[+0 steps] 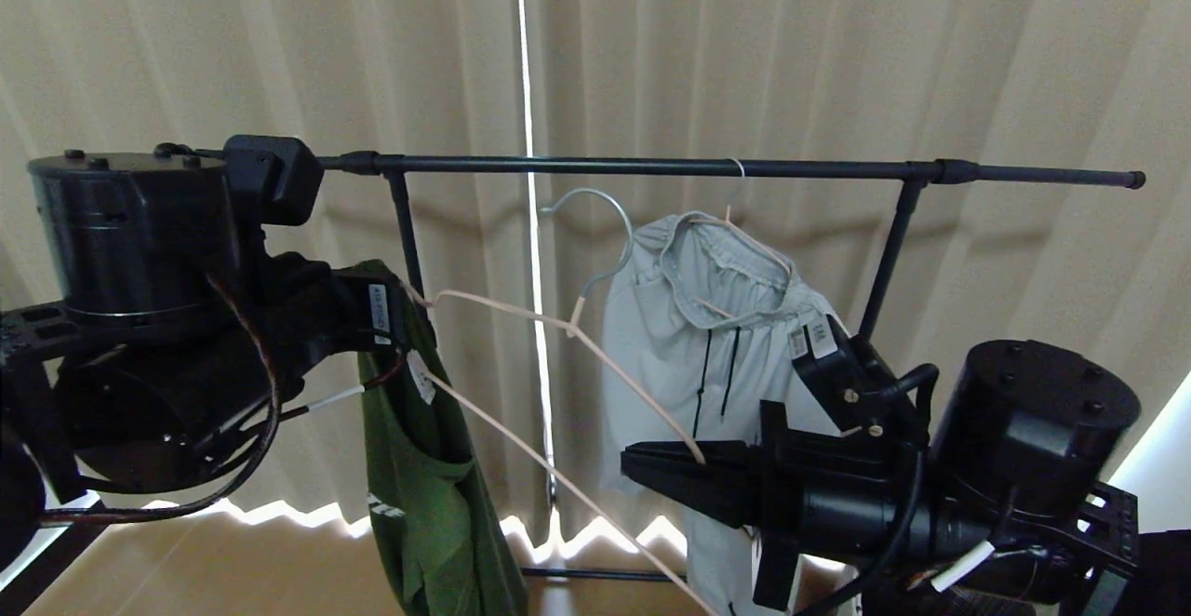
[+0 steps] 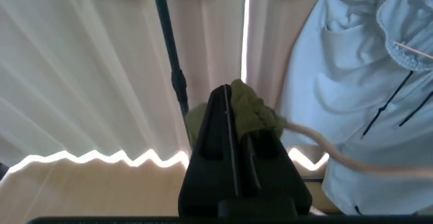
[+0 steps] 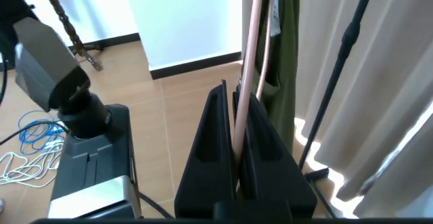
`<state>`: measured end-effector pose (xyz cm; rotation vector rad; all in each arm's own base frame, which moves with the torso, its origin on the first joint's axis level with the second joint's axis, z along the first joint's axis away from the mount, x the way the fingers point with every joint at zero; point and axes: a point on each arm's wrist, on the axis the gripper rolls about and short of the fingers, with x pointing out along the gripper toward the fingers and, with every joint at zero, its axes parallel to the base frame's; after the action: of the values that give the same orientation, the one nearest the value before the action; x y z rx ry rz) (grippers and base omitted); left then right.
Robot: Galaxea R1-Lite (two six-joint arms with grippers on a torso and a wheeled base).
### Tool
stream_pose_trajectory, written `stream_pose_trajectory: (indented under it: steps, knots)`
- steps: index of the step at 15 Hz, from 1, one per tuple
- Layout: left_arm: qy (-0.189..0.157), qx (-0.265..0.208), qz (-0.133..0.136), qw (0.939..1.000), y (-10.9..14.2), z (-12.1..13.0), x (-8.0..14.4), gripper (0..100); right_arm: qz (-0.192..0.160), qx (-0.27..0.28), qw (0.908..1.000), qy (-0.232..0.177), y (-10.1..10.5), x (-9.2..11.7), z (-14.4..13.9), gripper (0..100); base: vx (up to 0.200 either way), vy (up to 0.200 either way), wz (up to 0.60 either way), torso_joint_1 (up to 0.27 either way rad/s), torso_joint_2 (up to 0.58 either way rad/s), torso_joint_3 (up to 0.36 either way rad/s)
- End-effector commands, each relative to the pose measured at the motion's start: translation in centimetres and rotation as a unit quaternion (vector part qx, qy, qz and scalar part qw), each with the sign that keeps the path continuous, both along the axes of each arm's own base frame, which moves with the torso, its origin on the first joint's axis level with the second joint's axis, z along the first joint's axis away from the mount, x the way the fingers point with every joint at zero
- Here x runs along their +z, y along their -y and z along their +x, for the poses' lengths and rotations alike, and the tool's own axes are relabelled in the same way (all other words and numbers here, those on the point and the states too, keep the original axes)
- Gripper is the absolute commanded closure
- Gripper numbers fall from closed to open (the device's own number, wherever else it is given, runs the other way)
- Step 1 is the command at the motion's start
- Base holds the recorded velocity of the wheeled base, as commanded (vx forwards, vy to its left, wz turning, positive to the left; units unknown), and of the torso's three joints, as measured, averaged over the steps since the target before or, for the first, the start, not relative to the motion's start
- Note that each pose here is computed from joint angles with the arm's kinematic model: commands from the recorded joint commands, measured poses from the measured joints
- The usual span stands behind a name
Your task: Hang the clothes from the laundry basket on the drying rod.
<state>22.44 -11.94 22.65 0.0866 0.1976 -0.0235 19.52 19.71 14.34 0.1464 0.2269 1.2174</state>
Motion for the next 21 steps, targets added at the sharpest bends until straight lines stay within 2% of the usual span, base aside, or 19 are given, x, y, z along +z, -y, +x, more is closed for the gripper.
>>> stream_pose_trajectory:
  steps: [1,7,10,11,13,15,16,17,18,21]
  knots:
    - [0.016,-0.013,-0.012,0.9997,0.0,-1.1,0.9,100,-0.010,-0.004,0.9999,-0.011,-0.5,-0.9,0.8,100,0.000,0.000,0.00,0.000,0.00,0.000]
    - [0.021,-0.088,-0.022,0.9957,2.0,-3.7,1.1,100,-0.003,-0.009,0.9999,-0.010,-0.8,-1.4,1.6,100,0.000,0.000,0.00,0.000,0.00,0.000]
    - [0.015,-0.173,-0.029,0.9843,2.3,-5.2,1.0,100,0.009,-0.013,0.9997,-0.019,-0.8,-1.5,1.9,100,0.000,0.000,0.00,0.000,0.00,0.000]
    - [0.015,-0.204,-0.034,0.9783,2.3,-5.6,1.1,100,0.009,-0.014,0.9997,-0.020,-0.7,-1.5,1.9,100,0.000,0.000,0.00,0.000,0.00,0.000]
    - [0.013,-0.241,-0.039,0.9697,2.5,-5.6,1.2,100,0.009,-0.017,0.9996,-0.020,-0.6,-1.5,2.0,100,0.000,0.000,0.00,0.000,0.00,0.000]
    - [0.008,-0.301,-0.048,0.9523,2.9,-5.7,1.1,100,0.008,-0.017,0.9996,-0.022,-0.7,-1.6,2.0,100,0.000,0.000,0.00,0.000,0.00,0.000]
    - [0.008,-0.301,-0.048,0.9523,2.9,-5.7,1.1,100,0.008,-0.017,0.9996,-0.022,-0.7,-1.6,2.0,100,0.000,0.000,0.00,0.000,0.00,0.000]
    - [0.028,-0.342,-0.049,0.9380,3.2,-5.8,1.4,100,0.005,-0.017,0.9996,-0.024,-0.7,-1.8,2.1,100,0.000,0.000,0.00,0.000,0.00,0.000]
    - [0.036,-0.351,-0.046,0.9346,3.6,-5.8,1.2,100,0.005,-0.017,0.9996,-0.024,-0.7,-1.8,2.1,100,0.000,0.000,0.00,0.000,0.00,0.000]
    - [0.037,-0.353,-0.019,0.9348,3.3,-6.0,0.1,100,0.007,-0.024,0.9995,-0.022,-0.3,-1.7,2.3,100,0.000,0.000,0.00,0.000,0.00,0.000]
